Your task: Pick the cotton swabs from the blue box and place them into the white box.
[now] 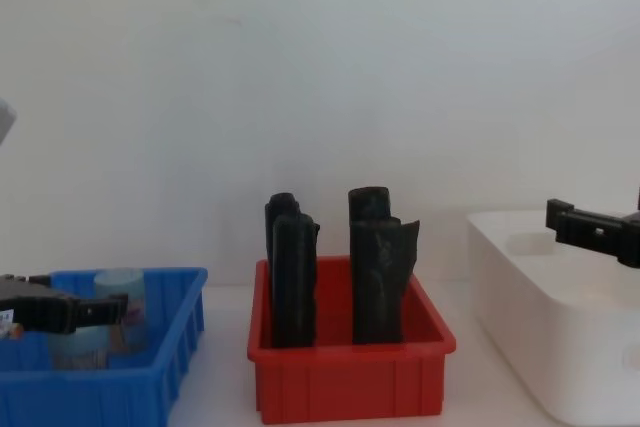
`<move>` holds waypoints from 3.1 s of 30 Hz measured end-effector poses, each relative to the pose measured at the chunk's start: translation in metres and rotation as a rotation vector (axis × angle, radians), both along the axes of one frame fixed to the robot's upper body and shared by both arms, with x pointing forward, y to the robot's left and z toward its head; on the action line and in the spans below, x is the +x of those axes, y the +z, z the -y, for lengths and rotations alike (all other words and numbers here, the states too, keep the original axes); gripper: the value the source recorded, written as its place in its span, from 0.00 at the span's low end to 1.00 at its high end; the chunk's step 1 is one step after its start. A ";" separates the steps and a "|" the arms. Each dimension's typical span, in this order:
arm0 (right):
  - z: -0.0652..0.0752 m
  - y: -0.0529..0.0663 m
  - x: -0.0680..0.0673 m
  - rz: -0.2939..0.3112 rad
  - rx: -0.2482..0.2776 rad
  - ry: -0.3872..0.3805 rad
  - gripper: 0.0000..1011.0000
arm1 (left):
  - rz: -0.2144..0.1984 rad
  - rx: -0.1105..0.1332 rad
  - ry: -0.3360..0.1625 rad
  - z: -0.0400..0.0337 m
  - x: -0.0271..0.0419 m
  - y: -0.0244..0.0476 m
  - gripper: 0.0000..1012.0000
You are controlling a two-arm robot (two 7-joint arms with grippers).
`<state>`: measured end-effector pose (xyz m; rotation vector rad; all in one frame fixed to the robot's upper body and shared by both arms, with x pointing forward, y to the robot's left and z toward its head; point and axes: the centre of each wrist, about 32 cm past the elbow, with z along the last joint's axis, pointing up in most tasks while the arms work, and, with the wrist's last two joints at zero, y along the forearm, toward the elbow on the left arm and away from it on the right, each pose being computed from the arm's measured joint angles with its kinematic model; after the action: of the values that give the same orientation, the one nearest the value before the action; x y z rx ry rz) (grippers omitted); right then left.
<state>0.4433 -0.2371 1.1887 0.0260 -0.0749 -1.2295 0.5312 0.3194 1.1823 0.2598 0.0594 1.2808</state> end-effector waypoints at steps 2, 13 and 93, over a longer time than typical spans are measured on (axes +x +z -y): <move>0.000 0.000 0.000 0.000 0.000 0.000 0.99 | -0.005 0.003 0.000 -0.0012 0.0016 -0.0005 0.99; 0.000 0.000 0.000 0.000 0.000 0.000 0.99 | -0.044 0.014 0.007 -0.0113 0.0149 -0.0070 0.99; 0.000 0.000 0.000 0.000 0.000 0.000 0.99 | 0.091 0.004 -0.499 0.0279 0.0069 0.1457 0.66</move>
<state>0.4433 -0.2371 1.1887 0.0260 -0.0749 -1.2295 0.5381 0.2915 1.3280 0.2028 -0.0820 0.7952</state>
